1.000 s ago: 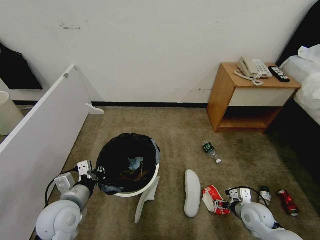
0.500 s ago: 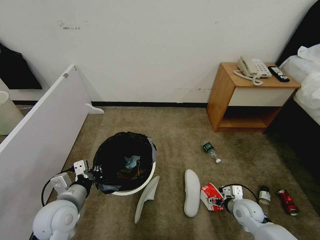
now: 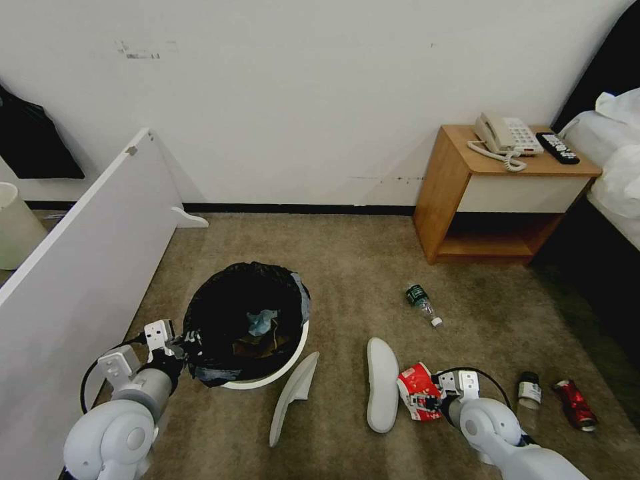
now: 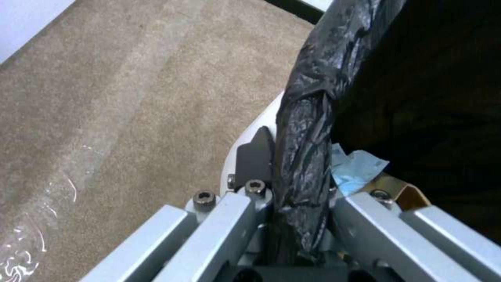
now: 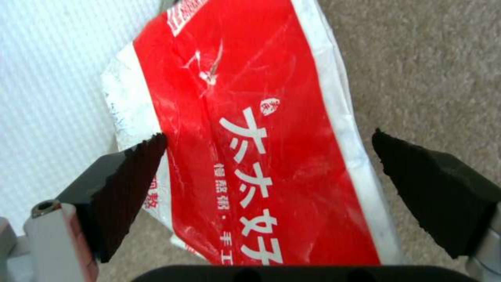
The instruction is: Pick up the trash bin, then pick up the garbage from the floor and place it into the trash bin.
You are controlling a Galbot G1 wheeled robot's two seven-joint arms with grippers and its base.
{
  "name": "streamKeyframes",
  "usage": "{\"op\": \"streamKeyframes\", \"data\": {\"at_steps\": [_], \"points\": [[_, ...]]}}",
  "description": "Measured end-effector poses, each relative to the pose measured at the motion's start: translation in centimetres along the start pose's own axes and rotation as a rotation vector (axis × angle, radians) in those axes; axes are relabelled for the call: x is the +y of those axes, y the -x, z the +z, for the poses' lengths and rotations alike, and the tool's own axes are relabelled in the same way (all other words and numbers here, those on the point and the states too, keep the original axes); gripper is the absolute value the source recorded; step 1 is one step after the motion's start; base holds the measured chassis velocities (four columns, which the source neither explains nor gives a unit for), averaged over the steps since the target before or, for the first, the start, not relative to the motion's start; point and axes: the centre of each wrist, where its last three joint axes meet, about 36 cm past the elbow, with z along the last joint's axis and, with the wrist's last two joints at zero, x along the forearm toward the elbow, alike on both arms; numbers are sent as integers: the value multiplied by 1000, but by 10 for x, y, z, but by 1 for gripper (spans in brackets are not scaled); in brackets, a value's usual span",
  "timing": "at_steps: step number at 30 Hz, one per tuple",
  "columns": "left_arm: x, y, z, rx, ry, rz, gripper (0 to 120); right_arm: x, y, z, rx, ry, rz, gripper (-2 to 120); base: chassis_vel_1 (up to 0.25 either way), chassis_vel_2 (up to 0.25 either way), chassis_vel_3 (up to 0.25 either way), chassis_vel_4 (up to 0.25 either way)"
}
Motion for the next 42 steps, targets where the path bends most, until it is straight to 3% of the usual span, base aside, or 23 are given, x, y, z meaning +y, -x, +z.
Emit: {"op": "streamKeyframes", "data": {"at_steps": [16, 18, 22, 23, 25, 26, 42], "points": [[-1, -1, 1, -4, -3, -2, 1, 12, -11, 4, -10, -9, -23, 99, 0, 0, 0, 0], [0, -2, 0, -9, -3, -5, 1, 15, -12, 4, -12, -12, -27, 85, 0, 0, 0, 0], [0, -2, 0, -12, -3, -6, 1, 16, -14, 4, -15, -14, -30, 80, 0, 0, 0, 0], [0, -2, -1, -14, -4, -7, 1, 18, -17, 3, -20, -17, -36, 71, 0, 0, 0, 0], [0, -2, -1, -14, -5, -7, 1, 19, -19, 4, -20, -18, -38, 68, 0, 0, 0, 0], [-1, -2, 0, -15, -8, -6, 1, 21, -22, 5, -21, -20, -41, 57, 0, 0, 0, 0], [-7, 0, 4, -8, -11, 8, 1, 38, -50, 2, -48, -28, -82, 6, 0, 0, 0, 0]]}}
